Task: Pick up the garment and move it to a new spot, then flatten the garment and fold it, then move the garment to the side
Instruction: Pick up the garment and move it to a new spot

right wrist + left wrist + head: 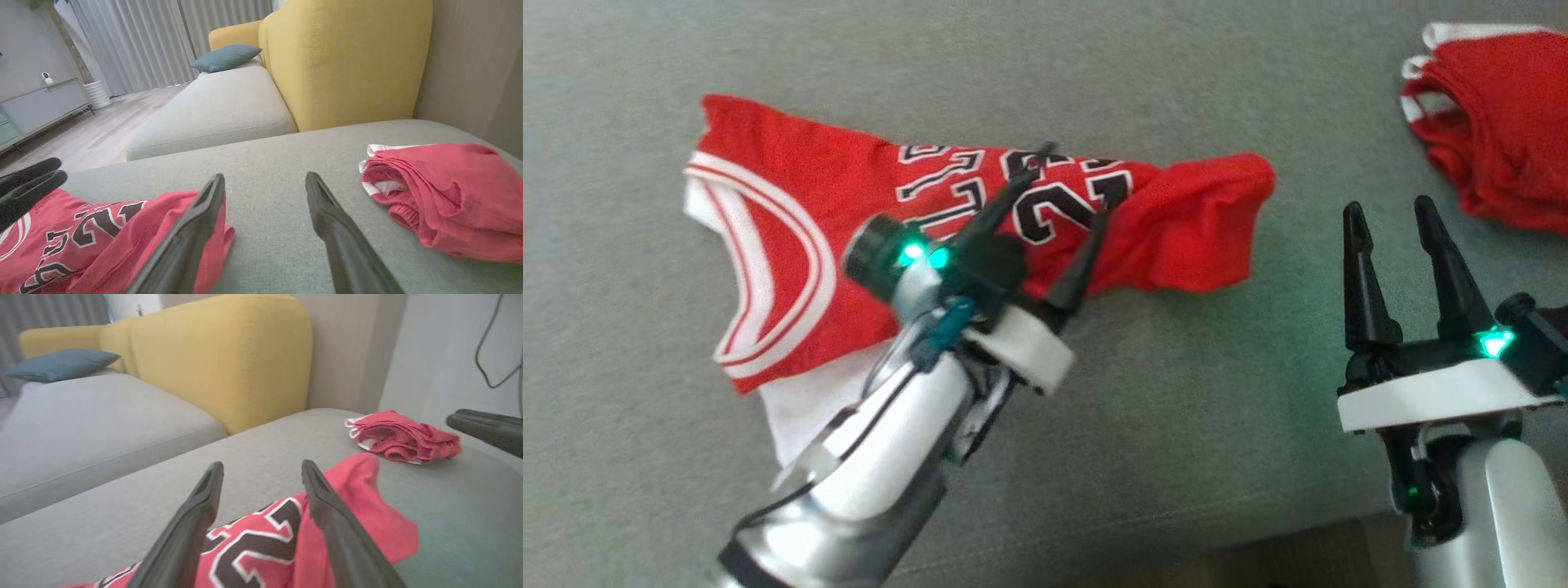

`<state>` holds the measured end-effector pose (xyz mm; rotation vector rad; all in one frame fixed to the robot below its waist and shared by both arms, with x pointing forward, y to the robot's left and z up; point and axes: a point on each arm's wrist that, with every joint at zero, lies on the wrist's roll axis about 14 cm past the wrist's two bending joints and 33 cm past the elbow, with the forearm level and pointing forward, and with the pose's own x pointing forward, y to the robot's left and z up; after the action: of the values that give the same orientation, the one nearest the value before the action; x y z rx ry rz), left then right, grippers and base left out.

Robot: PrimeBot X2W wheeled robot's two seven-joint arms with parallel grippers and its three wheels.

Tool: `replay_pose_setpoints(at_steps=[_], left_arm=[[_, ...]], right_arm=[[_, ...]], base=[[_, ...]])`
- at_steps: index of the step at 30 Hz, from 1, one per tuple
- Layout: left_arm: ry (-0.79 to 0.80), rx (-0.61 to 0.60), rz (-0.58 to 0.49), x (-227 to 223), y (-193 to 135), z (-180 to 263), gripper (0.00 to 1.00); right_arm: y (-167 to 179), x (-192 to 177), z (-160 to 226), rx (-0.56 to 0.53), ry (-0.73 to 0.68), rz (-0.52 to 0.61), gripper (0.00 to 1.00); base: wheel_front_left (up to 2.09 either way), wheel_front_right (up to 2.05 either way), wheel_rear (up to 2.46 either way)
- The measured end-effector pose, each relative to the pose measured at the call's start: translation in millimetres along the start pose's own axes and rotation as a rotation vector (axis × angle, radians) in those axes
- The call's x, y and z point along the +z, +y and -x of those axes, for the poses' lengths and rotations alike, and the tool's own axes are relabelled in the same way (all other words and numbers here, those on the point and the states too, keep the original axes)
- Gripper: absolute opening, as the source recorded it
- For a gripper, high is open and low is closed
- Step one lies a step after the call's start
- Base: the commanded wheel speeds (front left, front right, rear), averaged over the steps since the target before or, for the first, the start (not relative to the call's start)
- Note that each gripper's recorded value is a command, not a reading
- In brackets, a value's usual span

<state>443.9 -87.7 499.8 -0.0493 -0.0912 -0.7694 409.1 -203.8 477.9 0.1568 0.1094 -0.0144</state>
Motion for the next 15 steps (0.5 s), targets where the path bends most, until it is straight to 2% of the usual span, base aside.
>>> replay_pose_setpoints(at_steps=[9,15], left_arm=[[-0.039,0.428,-0.034,25.9,102.1,70.1,1.00],[-0.014,0.650,-0.047,27.3,143.4,135.8,1.00]], right_arm=[[24.2,11.2,-4.6,0.071,-0.012,0.026,1.00],[39.3,9.8,0.3,0.114,0.008,0.031,1.00]], base=[[0.00,0.00,0.00],[0.00,0.00,0.00]])
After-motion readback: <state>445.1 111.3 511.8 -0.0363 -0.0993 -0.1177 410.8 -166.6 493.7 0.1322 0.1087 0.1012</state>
